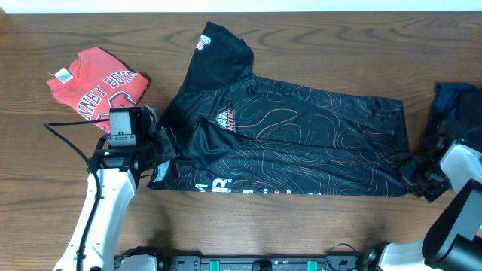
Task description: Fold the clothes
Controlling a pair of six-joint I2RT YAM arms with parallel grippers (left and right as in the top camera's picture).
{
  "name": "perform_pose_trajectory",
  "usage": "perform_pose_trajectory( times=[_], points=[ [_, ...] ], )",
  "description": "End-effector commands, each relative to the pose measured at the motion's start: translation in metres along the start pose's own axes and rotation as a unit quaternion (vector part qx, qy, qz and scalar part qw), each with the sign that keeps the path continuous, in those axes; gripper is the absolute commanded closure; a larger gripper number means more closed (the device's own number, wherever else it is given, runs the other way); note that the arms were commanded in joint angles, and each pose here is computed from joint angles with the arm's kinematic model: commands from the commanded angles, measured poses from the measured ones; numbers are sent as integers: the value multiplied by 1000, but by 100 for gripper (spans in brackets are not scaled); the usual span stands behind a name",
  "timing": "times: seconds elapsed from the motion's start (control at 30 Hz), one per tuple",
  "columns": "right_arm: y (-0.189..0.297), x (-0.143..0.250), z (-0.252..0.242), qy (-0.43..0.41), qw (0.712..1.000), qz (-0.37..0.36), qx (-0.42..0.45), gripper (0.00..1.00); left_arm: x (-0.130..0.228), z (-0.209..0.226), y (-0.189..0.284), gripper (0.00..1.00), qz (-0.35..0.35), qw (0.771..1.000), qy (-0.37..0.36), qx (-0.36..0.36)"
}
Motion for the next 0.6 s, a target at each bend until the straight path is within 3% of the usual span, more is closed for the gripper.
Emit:
perform_pose_trajectory(
  times=[0.0, 0.13, 0.23, 0.37, 0.57],
  points=[
    [40, -25, 14, 1, 996, -60, -72, 76, -6, -15, 4, 43, -4, 999, -36, 19],
    [80, -40, 30, 55, 981, -115, -149, 54, -6, -30, 5, 42, -14, 997, -69, 34],
    [99, -50, 39, 80, 971, -148, -173, 47, -7, -38, 4, 42, -22, 995, -81, 46],
    [106, -55, 63, 145, 950, -176, -212, 48, -11, -43, 4, 42, -34, 994, -87, 55],
    [80, -66, 88, 177, 946, -167, -213, 46, -11, -43, 4, 42, -35, 994, -88, 56]
  ],
)
Point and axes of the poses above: each gripper's point midway between its finger pads, its own y axis back along the fingers, its own z axis along the line the jaws close on, x = y × z, the point moved 5 cm from there along y, back along the fingers, and after that the axes turned 11 degrees about y, right-handed, at the moved point
